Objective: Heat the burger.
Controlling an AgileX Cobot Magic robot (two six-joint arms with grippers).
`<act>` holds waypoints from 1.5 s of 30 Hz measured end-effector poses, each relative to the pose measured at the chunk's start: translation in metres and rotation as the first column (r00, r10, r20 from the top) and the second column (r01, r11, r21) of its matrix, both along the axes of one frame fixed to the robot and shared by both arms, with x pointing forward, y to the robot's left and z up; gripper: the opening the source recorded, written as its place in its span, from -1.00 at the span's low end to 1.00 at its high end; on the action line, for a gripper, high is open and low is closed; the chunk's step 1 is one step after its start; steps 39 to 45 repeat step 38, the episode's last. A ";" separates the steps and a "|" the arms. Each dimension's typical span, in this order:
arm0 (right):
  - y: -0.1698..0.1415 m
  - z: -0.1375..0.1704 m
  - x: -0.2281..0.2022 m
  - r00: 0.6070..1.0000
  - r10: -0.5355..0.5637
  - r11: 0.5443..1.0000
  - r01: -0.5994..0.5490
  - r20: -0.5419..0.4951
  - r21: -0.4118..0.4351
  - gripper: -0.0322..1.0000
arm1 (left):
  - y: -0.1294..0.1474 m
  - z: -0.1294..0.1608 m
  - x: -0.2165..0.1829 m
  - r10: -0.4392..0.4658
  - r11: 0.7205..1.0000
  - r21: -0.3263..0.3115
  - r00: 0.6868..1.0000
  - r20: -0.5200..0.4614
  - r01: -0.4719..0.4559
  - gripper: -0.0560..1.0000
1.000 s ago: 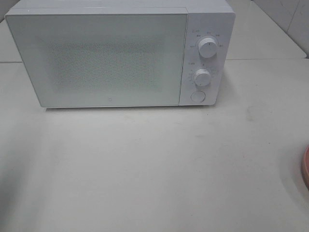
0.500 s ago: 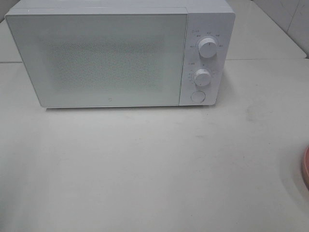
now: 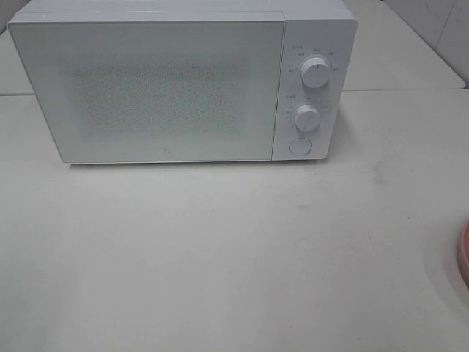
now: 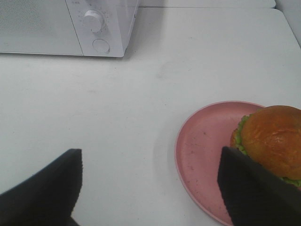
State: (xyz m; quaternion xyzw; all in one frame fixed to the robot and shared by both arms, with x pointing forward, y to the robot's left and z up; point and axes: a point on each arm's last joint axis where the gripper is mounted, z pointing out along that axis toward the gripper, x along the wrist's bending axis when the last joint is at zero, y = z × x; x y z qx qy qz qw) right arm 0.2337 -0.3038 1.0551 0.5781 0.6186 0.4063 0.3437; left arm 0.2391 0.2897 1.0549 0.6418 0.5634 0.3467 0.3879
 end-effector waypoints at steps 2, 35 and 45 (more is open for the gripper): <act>0.000 0.000 0.000 1.000 0.000 1.000 0.000 0.000 0.000 0.54 | 0.000 0.000 -0.005 -0.002 1.000 -0.003 1.000 0.028 0.002 0.99; 0.000 0.000 0.000 1.000 0.000 1.000 0.000 0.000 0.000 0.54 | -0.001 0.000 -0.006 -0.007 1.000 -0.009 0.999 0.034 0.007 0.99; 0.000 0.000 0.000 1.000 0.000 1.000 0.000 0.000 0.000 0.54 | -0.001 0.000 -0.006 -0.007 1.000 -0.009 0.999 0.034 0.007 0.99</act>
